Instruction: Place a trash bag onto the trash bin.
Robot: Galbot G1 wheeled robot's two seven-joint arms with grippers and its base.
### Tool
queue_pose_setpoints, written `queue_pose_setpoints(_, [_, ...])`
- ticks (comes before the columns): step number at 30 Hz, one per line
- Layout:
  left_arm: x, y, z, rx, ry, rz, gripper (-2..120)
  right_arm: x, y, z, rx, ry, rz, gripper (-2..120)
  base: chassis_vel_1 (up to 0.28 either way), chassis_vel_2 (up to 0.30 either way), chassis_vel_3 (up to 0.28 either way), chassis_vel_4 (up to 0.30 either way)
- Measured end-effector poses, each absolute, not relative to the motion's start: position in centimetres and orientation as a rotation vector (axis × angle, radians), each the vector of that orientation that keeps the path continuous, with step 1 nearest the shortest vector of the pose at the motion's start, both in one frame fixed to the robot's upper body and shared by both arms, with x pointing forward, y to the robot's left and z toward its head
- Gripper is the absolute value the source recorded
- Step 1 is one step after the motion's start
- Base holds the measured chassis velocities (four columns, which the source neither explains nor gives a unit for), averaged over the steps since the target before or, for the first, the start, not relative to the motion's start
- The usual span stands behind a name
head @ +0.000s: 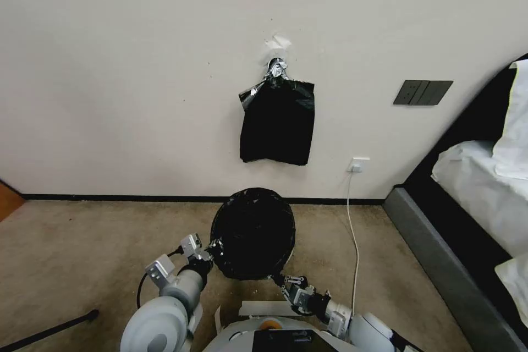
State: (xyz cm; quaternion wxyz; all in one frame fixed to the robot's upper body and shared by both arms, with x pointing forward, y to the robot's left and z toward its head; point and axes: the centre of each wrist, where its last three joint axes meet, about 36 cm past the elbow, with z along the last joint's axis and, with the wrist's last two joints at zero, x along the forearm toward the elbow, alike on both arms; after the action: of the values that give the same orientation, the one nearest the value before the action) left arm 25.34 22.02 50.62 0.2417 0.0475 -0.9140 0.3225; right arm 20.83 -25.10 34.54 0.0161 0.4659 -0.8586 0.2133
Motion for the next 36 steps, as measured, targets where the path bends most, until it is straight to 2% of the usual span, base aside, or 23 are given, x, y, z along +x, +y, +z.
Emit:
queue_pose_setpoints(3, [25.5, 22.2, 50.0, 0.136, -2.522, 0.849, 2, 20.2, -25.3, 35.4, 1.429, -2.686, 0.617, 46, 0.000, 0.000, 0.000, 0.000])
queue_pose_setpoints(4, [25.6, 22.2, 49.6, 0.132, -2.533, 0.830, 2, 19.8, -25.3, 36.3, 1.410, -2.709, 0.580, 53, 0.000, 0.000, 0.000, 0.000])
queue_pose_setpoints(5, [25.6, 22.2, 49.6, 0.132, -2.533, 0.830, 2, 19.8, -25.3, 36.3, 1.410, -2.709, 0.580, 53, 0.000, 0.000, 0.000, 0.000])
queue_pose_setpoints(8, [25.6, 21.3, 48.2, 0.092, -2.571, 0.767, 2, 18.8, -24.5, 39.8, 1.306, -2.776, 0.448, 67, 0.000, 0.000, 0.000, 0.000])
queue_pose_setpoints(11, [25.4, 20.5, 47.3, 0.059, -2.593, 0.722, 2, 18.3, -23.8, 42.7, 1.237, -2.783, 0.369, 66, 0.000, 0.000, 0.000, 0.000])
queue_pose_setpoints(13, [25.3, 20.1, 47.0, 0.045, -2.604, 0.701, 2, 18.0, -23.3, 44.2, 1.213, -2.778, 0.317, 61, 0.000, 0.000, 0.000, 0.000])
queue_pose_setpoints(16, [24.9, 18.9, 45.2, 0.027, -2.665, 0.607, 2, 17.7, -21.7, 48.5, 1.128, -2.769, 0.151, 46, 0.000, 0.000, 0.000, 0.000])
queue_pose_setpoints(17, [24.9, 18.9, 45.2, 0.027, -2.665, 0.607, 2, 17.7, -21.7, 48.5, 1.128, -2.769, 0.151, 46, 0.000, 0.000, 0.000, 0.000])
queue_pose_setpoints(19, [24.2, 17.7, 43.5, 0.006, -2.716, 0.509, 2, 18.5, -21.0, 49.2, 1.060, -2.730, 0.053, 35, 0.000, 0.000, 0.000, 0.000])
queue_pose_setpoints(20, [24.2, 17.7, 43.5, 0.006, -2.716, 0.509, 2, 18.5, -21.0, 49.2, 1.060, -2.730, 0.053, 35, 0.000, 0.000, 0.000, 0.000])
queue_pose_setpoints(22, [23.8, 16.5, 43.0, -0.031, -2.735, 0.469, 2, 19.6, -20.4, 49.6, 0.992, -2.676, -0.014, 23, 0.000, 0.000, 0.000, 0.000])
queue_pose_setpoints(24, [23.7, 16.0, 42.9, -0.049, -2.746, 0.455, 2, 20.3, -20.2, 50.0, 0.962, -2.661, -0.029, 20, 0.000, 0.000, 0.000, 0.000])
queue_pose_setpoints(27, [23.2, 14.6, 42.8, -0.109, -2.774, 0.406, 2, 22.4, -19.4, 50.5, 0.904, -2.700, 0.015, 6, 0.000, 0.000, 0.000, 0.000])
queue_pose_setpoints(30, [22.8, 13.9, 42.8, -0.132, -2.785, 0.385, 2, 23.6, -18.6, 50.8, 0.860, -2.669, 0.003, 0, 0.000, 0.000, 0.000, 0.000])
queue_pose_setpoints(36, [22.3, 13.0, 42.7, -0.157, -2.818, 0.319, 2, 25.0, -16.9, 51.2, 0.764, -2.522, -0.041, 0, 0.000, 0.000, 0.000, 0.000])
